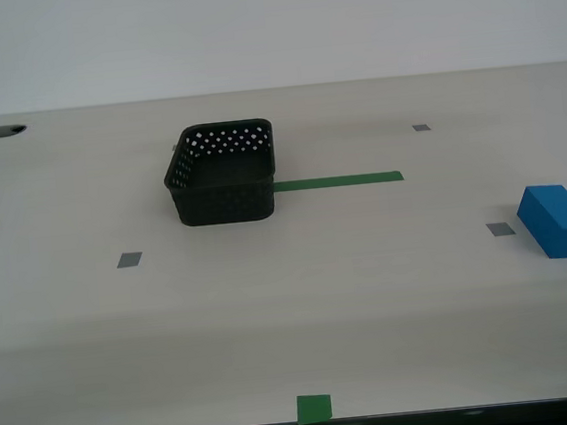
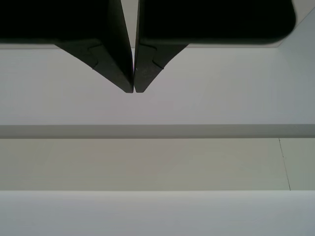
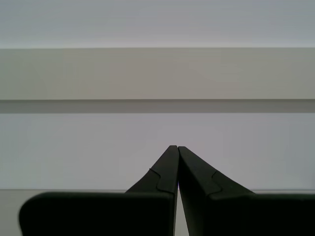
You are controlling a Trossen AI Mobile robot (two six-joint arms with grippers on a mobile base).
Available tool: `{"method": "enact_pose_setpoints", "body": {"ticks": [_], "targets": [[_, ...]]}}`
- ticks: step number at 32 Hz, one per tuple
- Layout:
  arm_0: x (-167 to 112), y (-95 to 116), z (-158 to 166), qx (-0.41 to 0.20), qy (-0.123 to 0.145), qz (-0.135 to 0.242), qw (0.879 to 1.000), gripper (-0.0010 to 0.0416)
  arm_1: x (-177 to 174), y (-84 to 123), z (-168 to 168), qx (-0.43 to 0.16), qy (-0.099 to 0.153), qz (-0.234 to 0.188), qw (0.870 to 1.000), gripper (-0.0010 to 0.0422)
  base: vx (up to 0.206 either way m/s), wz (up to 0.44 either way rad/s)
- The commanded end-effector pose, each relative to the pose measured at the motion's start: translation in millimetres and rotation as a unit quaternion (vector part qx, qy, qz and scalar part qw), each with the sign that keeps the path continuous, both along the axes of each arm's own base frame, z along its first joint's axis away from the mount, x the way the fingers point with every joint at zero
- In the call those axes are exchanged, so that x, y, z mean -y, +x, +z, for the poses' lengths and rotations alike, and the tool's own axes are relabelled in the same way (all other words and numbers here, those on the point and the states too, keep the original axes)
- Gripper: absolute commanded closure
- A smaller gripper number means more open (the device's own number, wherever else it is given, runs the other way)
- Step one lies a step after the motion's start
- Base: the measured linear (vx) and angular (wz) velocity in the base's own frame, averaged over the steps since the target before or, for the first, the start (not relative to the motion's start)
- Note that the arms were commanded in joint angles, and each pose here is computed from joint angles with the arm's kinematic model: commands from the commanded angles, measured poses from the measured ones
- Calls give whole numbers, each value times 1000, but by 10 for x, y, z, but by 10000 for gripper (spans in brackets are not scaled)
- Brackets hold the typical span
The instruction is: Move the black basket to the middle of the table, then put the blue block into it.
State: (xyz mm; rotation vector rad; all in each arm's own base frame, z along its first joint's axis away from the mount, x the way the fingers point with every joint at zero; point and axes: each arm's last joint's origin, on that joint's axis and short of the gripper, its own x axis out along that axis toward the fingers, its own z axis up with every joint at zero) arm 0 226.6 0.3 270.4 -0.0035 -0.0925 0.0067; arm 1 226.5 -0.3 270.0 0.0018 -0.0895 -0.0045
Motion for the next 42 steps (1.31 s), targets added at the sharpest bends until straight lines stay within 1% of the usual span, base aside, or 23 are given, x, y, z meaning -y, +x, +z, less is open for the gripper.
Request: {"method": "enact_pose_setpoints", "body": {"ticks": [1,42], "targets": [[-1,0,6,2,1,0,1000,405,-1,0,5,2,0,0,1000,412,0,0],[-1,0,6,2,1,0,1000,405,-1,0,5,2,0,0,1000,412,0,0]]}}
